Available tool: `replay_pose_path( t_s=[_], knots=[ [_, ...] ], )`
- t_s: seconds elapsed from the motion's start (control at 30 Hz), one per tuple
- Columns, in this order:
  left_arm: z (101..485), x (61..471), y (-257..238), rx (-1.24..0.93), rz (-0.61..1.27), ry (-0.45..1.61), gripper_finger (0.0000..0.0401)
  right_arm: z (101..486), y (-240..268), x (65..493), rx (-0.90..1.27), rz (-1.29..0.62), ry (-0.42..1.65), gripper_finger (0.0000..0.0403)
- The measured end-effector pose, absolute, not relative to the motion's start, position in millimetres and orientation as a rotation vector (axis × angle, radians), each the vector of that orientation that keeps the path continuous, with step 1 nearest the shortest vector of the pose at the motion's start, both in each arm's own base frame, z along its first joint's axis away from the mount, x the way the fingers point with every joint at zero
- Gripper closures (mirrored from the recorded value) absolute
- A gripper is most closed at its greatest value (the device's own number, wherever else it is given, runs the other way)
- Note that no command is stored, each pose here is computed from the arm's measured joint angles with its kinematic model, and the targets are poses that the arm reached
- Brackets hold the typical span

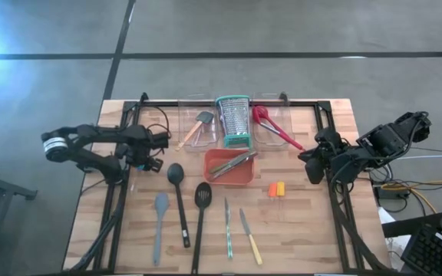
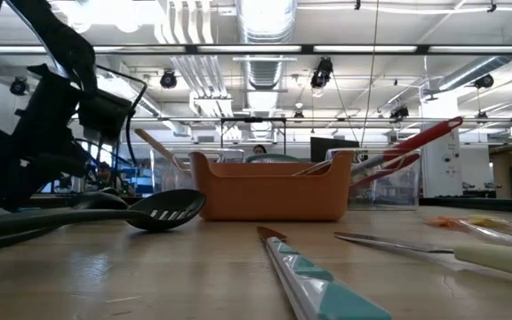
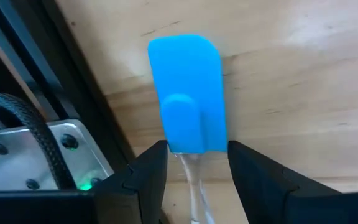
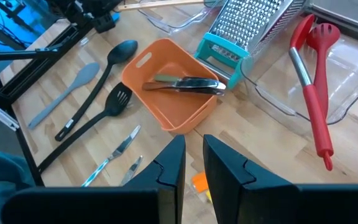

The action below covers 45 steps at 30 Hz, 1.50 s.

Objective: Pick & Place Kitchen Items
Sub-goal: Put the blue spatula into the left transparent bin

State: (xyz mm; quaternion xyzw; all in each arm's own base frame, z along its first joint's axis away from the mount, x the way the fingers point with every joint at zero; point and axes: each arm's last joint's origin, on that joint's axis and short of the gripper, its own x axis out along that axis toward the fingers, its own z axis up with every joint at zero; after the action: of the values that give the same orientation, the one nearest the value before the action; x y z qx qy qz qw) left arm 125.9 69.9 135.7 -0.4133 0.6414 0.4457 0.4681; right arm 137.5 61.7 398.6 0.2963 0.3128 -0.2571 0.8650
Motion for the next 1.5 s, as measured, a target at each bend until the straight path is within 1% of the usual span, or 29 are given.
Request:
replay_pose_path(
  t_s=[0.27,0.5,0.6,0.73,1.03,1.2,1.23,1.27,1.3,1.33,1.37,1.4,1.47,1.5],
  knots=[
    [122,119,78,-1.121,1.082,1.598,0.0223,398,62,137,0.621,-0.527,0.669,0.0351],
    [117,119,83,-1.142,1.052,1.632,0.0226,398,62,137,0.626,-0.517,0.680,0.0351],
    [117,119,84,-1.129,1.038,1.637,0.0254,398,62,137,0.627,-0.515,0.682,0.0351],
    [119,120,85,-1.103,1.033,1.643,0.0322,399,62,136,0.627,-0.498,0.695,0.0351],
    [127,124,88,-1.071,0.980,1.624,0.0324,399,61,135,0.624,-0.493,0.694,0.0351],
    [137,125,88,-1.059,0.961,1.564,0.0324,400,61,134,0.626,-0.492,0.692,0.0351],
    [140,125,88,-1.058,0.958,1.552,0.0332,400,61,134,0.627,-0.491,0.690,0.0351],
    [142,127,89,-1.064,0.949,1.512,0.0365,401,61,133,0.629,-0.489,0.687,0.0351],
    [144,130,91,-1.059,0.936,1.455,0.0387,402,61,133,0.628,-0.488,0.686,0.0351],
    [146,139,97,-1.029,0.914,1.323,0.0397,402,60,133,0.628,-0.486,0.684,0.0351],
    [150,144,102,-1.016,0.902,1.251,0.0400,403,60,133,0.629,-0.486,0.682,0.0351],
    [152,144,101,-1.017,0.890,1.222,0.0401,403,60,133,0.628,-0.485,0.681,0.0351],
    [152,137,95,-1.065,0.885,1.255,0.0401,404,60,133,0.629,-0.485,0.677,0.0351],
    [153,140,97,-1.059,0.887,1.215,0.0401,404,60,133,0.628,-0.485,0.677,0.0351]
  ],
)
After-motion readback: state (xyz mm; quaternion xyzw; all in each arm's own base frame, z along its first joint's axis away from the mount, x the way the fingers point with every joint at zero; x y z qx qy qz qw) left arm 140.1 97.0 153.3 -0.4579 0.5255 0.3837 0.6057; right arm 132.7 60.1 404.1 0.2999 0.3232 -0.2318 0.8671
